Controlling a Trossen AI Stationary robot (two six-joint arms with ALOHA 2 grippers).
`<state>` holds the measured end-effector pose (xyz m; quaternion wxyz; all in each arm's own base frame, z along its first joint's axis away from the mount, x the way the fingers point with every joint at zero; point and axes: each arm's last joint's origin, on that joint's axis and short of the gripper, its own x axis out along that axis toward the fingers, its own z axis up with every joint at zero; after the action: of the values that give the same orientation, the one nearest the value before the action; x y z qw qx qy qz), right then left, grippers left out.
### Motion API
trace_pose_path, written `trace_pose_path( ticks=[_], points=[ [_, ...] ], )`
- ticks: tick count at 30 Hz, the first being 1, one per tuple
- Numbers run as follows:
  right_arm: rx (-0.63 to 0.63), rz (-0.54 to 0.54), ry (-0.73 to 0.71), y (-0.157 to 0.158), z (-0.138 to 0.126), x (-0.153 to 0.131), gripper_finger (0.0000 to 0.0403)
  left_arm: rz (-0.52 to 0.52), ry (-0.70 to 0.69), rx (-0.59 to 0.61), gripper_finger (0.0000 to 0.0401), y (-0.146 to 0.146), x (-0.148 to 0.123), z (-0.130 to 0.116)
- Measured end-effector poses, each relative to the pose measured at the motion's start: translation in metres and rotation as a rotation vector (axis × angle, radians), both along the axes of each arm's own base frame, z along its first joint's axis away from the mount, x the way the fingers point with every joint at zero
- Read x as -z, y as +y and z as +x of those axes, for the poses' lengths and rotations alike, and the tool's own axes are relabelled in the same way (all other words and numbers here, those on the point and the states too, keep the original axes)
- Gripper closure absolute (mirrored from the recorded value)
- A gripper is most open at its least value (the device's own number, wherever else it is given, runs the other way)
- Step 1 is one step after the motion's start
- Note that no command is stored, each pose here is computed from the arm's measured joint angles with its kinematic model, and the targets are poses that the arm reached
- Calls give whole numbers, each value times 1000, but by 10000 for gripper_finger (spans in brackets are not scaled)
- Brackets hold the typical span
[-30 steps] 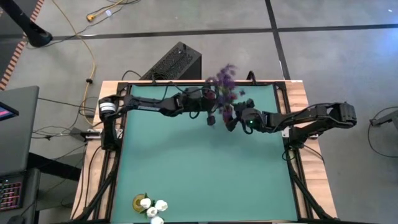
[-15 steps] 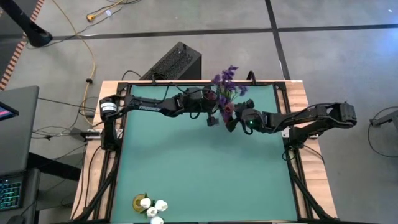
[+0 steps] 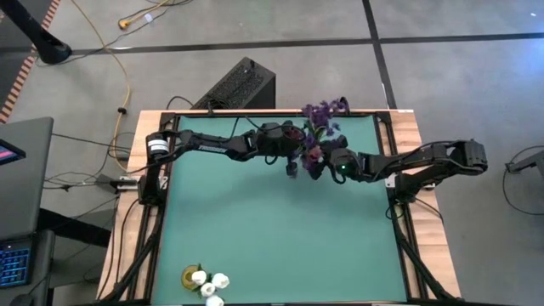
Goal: Sort flowers into vase by color
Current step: Put the red flowers into the red vase, then return to Home Position
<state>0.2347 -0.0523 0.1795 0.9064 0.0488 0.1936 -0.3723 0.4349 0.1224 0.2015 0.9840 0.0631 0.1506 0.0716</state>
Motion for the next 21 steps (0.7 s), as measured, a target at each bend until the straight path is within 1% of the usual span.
trace_pose_path(
  ticks=[4,7,10,17,21],
  points=[
    [7,-7,1,-2,0,0,97,1,1,0,399,0,0,0],
    [10,-8,2,-2,0,0,97,8,18,3,383,0,1,-1],
    [10,-8,3,-2,0,0,97,27,24,9,348,0,1,-2],
    [11,-9,10,-2,-1,0,97,52,-10,-21,238,-1,-18,-6],
    [18,-14,14,-2,-1,0,97,91,11,-52,193,-2,-36,-15]
  ],
)
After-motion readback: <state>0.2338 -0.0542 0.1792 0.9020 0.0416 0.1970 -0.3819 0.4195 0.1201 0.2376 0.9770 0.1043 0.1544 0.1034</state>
